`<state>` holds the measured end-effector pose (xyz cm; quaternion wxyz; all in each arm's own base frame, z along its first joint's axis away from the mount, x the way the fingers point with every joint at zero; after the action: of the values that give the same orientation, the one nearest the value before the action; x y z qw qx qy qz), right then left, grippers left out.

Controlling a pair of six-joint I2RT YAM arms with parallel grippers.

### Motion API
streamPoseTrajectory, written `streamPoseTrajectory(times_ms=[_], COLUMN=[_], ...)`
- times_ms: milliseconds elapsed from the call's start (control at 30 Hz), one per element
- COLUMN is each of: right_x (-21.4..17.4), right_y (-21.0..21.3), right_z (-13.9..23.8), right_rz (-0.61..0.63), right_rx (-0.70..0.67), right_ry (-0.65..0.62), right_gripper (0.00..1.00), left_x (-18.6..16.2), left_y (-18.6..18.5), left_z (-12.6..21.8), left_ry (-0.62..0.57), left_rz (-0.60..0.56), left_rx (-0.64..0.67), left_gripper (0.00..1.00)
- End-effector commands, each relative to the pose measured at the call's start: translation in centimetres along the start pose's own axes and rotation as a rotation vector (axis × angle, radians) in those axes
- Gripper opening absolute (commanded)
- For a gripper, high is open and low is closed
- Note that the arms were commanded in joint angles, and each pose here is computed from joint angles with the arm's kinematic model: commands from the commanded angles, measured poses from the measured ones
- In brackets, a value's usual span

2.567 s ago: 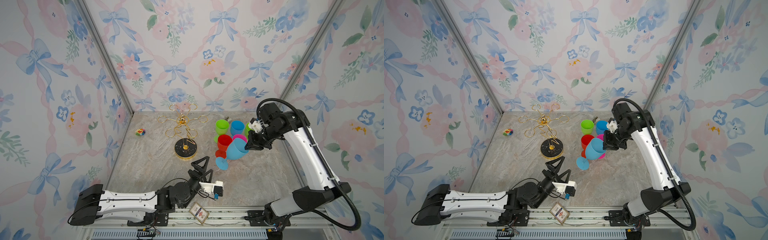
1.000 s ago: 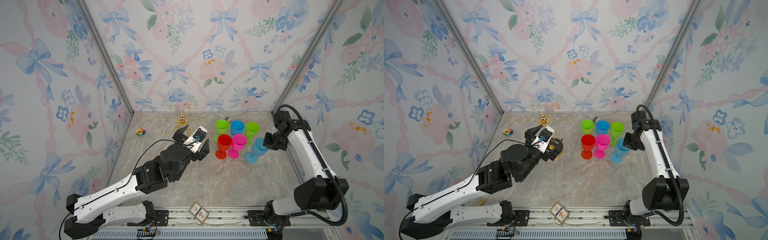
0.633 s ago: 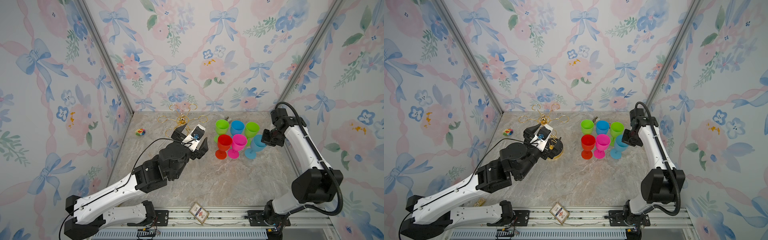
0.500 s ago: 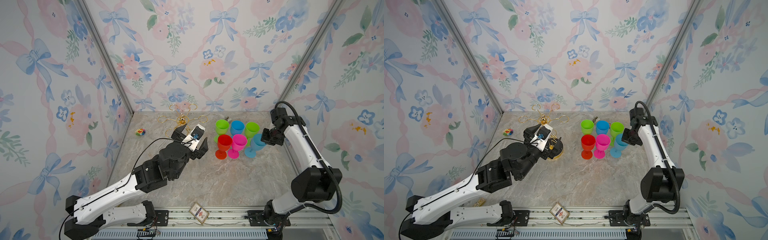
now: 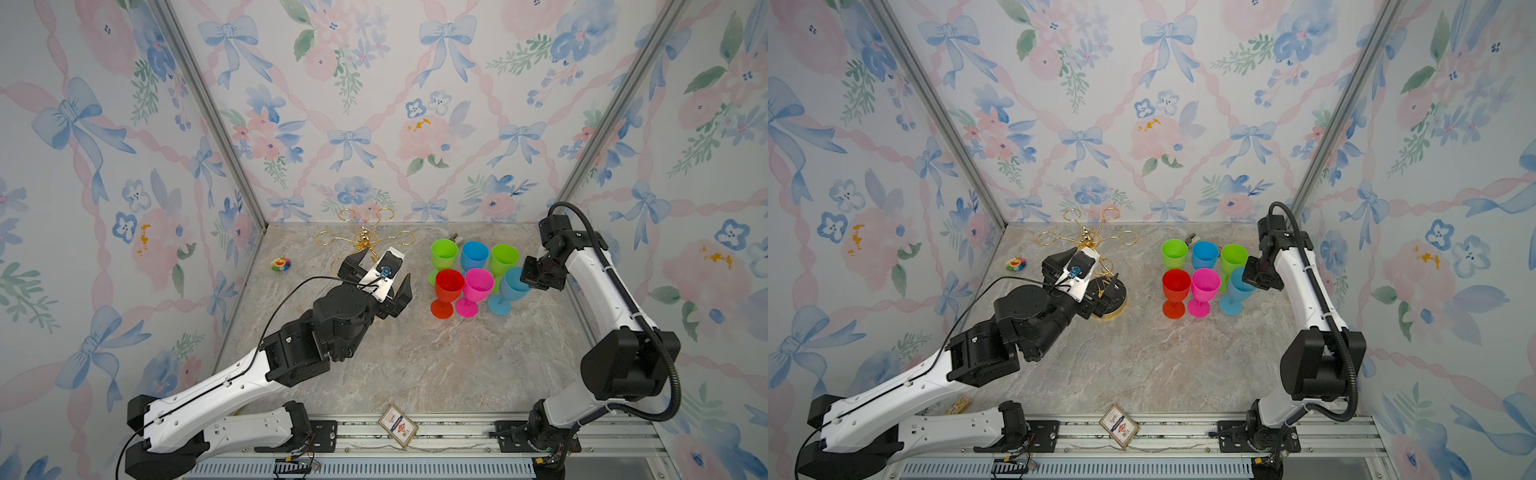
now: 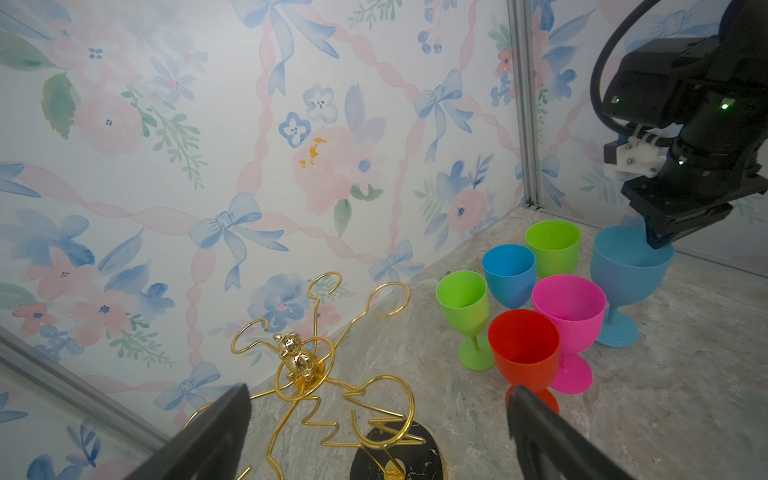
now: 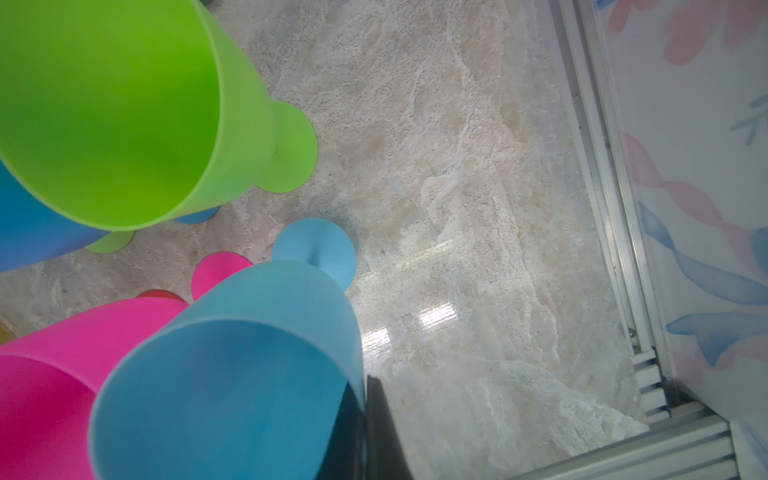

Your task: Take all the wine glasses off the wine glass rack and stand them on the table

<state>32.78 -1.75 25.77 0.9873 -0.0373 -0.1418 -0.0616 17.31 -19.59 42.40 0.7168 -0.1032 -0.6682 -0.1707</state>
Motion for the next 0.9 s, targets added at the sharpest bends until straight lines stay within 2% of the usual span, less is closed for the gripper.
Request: streamPoseTrajectory(times_ms=[0,400,867], right_x=[0.7,1.3,1.2], right_y=[0.0,1.0,1.1], right_z=[0.0,-1.0,-0.9], right_rz=[-0.001,0.029,0.044], right_rx=[0.002,0.001,-0.002], right_ry=[-0.015,0.005,0.002], right_gripper=[0.0,0.01,0.15], left_x=[0.0,-0.3,-1.3], left_y=[0.2,0.6,3.7], left_z=[0.1,0.1,-0.9], left_ry=[-0.004,0.012,0.066], left_rz=[0.022,0.036,0.155], left_rx=[-0.005,0.003,0.041], left_gripper=[0.98,0.98,0.98])
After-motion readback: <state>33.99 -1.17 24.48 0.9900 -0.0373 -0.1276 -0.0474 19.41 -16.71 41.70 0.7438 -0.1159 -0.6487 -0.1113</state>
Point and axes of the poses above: each gripper's point midway between its finger pads, its own z axis back along the fingers, its own y axis along the line the jaws close on, x = y × z, the point moved 7 cm from there along z, back along the fingers, and after that the axes turned 15 degrees about z, right-handed, at the moved point
